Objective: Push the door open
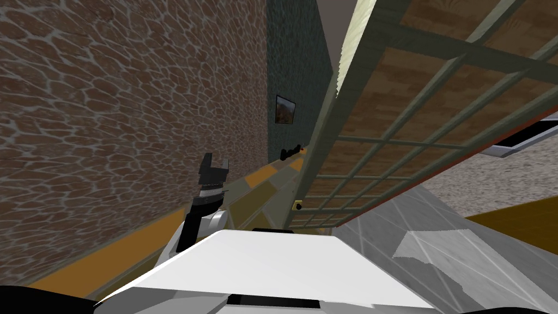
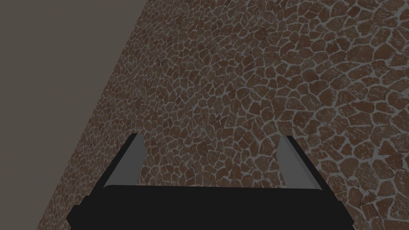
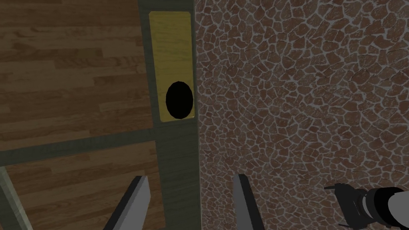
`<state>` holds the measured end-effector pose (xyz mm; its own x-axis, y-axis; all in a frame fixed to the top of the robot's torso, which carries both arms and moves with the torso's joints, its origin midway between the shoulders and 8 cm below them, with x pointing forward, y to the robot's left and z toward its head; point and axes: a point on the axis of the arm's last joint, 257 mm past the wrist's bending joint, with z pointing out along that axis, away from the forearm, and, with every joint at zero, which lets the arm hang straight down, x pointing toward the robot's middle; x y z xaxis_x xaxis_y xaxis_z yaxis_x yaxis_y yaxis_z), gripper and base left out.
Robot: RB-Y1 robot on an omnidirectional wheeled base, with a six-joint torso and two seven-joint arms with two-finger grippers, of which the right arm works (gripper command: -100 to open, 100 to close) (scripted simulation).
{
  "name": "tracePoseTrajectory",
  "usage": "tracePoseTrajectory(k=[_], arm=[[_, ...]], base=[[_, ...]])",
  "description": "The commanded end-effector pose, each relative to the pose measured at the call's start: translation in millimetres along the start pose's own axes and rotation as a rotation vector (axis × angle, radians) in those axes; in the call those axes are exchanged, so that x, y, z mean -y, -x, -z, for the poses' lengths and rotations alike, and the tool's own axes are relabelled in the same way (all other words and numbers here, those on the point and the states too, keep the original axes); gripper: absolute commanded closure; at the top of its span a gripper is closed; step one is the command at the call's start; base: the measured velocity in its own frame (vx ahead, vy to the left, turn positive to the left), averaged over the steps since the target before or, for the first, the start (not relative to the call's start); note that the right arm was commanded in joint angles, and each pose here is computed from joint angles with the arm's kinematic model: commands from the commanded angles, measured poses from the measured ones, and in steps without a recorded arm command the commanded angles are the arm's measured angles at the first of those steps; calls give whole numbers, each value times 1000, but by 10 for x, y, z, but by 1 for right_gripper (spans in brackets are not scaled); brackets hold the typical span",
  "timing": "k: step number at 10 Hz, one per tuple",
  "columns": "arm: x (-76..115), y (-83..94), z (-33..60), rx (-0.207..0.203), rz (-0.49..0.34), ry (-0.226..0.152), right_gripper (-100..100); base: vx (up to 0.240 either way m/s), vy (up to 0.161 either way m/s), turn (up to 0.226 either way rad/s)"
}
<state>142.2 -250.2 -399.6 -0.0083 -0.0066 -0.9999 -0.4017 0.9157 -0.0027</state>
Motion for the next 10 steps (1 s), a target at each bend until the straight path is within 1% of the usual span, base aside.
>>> tracePoseTrajectory(k=[1,5,6,8,9,10], arm=[[5,-4,4,-2,1,-1,100],[5,-4,4,-2,1,-1,100],[123,-45,112,-33,23,-16,-100],[213,-74,240,-56,40,-43,-100],[218,-76,291,-58,42,-59,-100],[191,-69,326,-52,37,-76,-100]], base=[[-21,-23,5],[-9,-10,0],[76,33,-199],[175,94,-286],[176,106,-246],[193,119,-261]])
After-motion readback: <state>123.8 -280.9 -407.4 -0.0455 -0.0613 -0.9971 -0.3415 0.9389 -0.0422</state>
